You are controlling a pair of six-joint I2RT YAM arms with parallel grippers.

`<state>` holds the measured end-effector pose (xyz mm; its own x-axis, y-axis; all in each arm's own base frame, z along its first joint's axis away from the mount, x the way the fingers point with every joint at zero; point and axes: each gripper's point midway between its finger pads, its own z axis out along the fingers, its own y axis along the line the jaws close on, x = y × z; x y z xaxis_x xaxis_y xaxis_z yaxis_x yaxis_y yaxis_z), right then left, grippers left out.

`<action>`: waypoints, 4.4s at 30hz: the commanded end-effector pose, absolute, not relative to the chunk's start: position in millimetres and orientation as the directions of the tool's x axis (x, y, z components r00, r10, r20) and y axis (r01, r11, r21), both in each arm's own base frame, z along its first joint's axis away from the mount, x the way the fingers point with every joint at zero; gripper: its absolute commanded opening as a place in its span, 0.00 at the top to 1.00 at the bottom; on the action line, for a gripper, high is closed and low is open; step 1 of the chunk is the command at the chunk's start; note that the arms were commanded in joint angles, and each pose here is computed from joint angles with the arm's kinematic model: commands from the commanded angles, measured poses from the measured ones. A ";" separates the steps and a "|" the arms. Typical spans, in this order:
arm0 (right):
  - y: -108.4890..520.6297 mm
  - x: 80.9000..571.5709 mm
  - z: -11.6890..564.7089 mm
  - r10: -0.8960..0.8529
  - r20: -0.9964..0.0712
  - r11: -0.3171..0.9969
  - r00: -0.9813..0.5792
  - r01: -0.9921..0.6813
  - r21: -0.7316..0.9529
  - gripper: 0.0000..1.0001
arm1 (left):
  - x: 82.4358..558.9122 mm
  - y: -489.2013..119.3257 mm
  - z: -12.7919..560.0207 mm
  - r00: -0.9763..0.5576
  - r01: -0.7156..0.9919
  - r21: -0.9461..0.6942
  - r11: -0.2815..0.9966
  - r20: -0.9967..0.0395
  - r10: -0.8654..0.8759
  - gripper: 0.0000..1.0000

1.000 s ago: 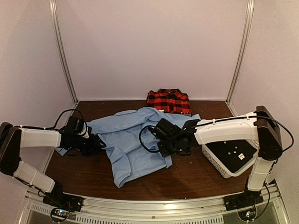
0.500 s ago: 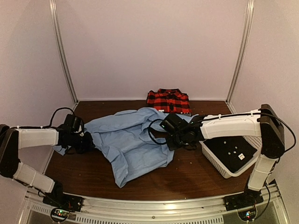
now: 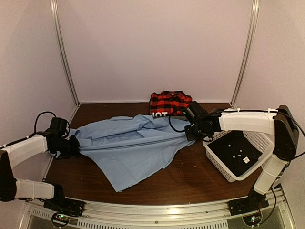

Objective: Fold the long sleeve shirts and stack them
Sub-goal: Flatten out the crumpled shirt at the center of the board.

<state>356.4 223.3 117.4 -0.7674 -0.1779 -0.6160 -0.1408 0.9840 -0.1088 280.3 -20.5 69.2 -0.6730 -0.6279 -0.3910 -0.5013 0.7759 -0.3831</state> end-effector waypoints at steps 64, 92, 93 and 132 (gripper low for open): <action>353.5 95.2 5.8 -0.515 -0.327 0.802 -0.793 -0.580 0.142 0.54 | 157.8 -267.6 121.1 -0.916 0.375 -0.447 0.812 -0.313 0.250 0.43; 369.4 90.4 39.8 -0.450 -0.398 0.791 -0.799 -0.563 0.237 0.54 | 495.6 -300.0 66.9 -0.849 0.302 -0.489 0.818 -0.529 -0.002 0.46; 370.3 90.9 41.0 -0.449 -0.401 0.791 -0.799 -0.563 0.238 0.53 | 496.7 -300.0 59.8 -0.859 0.294 -0.511 0.808 -0.512 -0.012 0.45; 380.2 152.9 64.2 -0.302 -0.465 0.826 -0.832 -0.472 0.308 0.52 | 633.4 -184.0 82.3 -0.769 0.095 -0.567 0.818 -0.564 -0.302 0.45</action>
<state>131.5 382.4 29.6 -0.8593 -0.3235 -0.3961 -0.4657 0.8151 0.3446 615.8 -185.3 42.5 -0.8106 -0.3290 -0.4844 0.0141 0.8160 -0.5778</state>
